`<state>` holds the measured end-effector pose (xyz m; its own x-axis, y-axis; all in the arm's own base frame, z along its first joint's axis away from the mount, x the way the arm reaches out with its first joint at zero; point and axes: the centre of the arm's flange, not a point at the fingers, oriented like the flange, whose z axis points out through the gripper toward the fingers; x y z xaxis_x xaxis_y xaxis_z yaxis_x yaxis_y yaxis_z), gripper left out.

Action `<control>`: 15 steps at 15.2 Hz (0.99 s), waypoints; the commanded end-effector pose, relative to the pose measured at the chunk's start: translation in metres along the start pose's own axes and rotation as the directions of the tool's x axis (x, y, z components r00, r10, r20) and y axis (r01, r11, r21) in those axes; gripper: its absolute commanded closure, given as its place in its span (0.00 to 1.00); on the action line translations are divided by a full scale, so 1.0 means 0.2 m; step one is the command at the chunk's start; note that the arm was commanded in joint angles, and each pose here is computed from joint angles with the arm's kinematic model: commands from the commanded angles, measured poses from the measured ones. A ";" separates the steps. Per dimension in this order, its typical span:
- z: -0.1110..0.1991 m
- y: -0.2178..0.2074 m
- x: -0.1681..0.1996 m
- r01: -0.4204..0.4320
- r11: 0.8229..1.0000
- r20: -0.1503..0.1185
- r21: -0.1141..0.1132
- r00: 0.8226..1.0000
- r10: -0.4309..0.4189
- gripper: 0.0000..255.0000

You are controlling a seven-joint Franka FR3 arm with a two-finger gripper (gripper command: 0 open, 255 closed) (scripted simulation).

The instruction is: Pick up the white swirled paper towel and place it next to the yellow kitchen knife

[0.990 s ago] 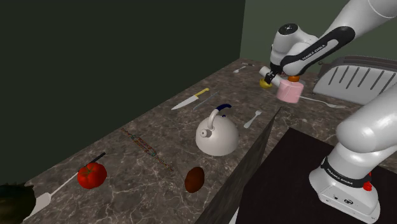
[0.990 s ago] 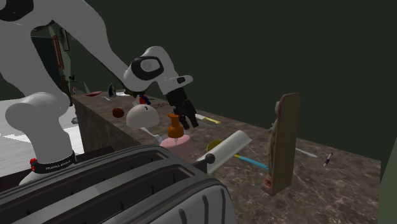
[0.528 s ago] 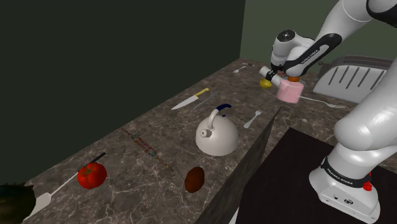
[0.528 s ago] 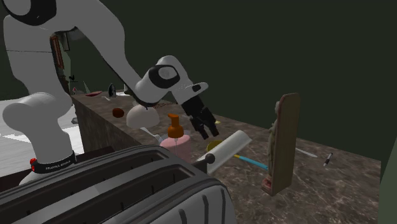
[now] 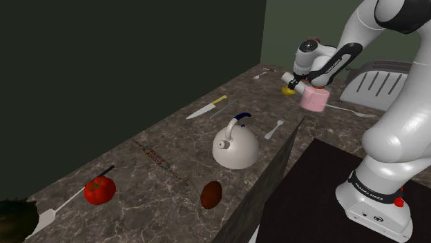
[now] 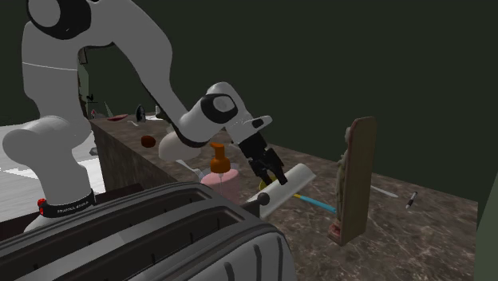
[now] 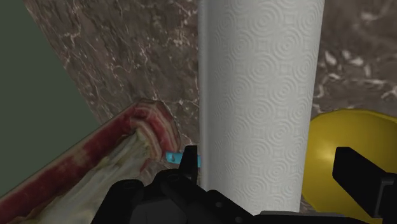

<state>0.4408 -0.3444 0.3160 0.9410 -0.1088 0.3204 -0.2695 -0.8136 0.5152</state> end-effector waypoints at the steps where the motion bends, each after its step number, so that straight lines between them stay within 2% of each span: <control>1: 0.03 0.01 0.00 0.000 1.000 0.000 0.000 1.000 0.000 0.00; 8: 0.03 0.01 0.00 0.000 1.000 0.000 0.000 1.000 0.000 0.00; 9: 0.03 0.01 0.00 0.000 1.000 0.000 0.000 1.000 0.000 1.00; 15: 0.03 0.01 0.00 0.000 1.000 0.000 0.000 1.000 0.000 1.00</control>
<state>0.4429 -0.3487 0.3125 0.9409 -0.1081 0.3210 -0.2693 -0.8136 0.5154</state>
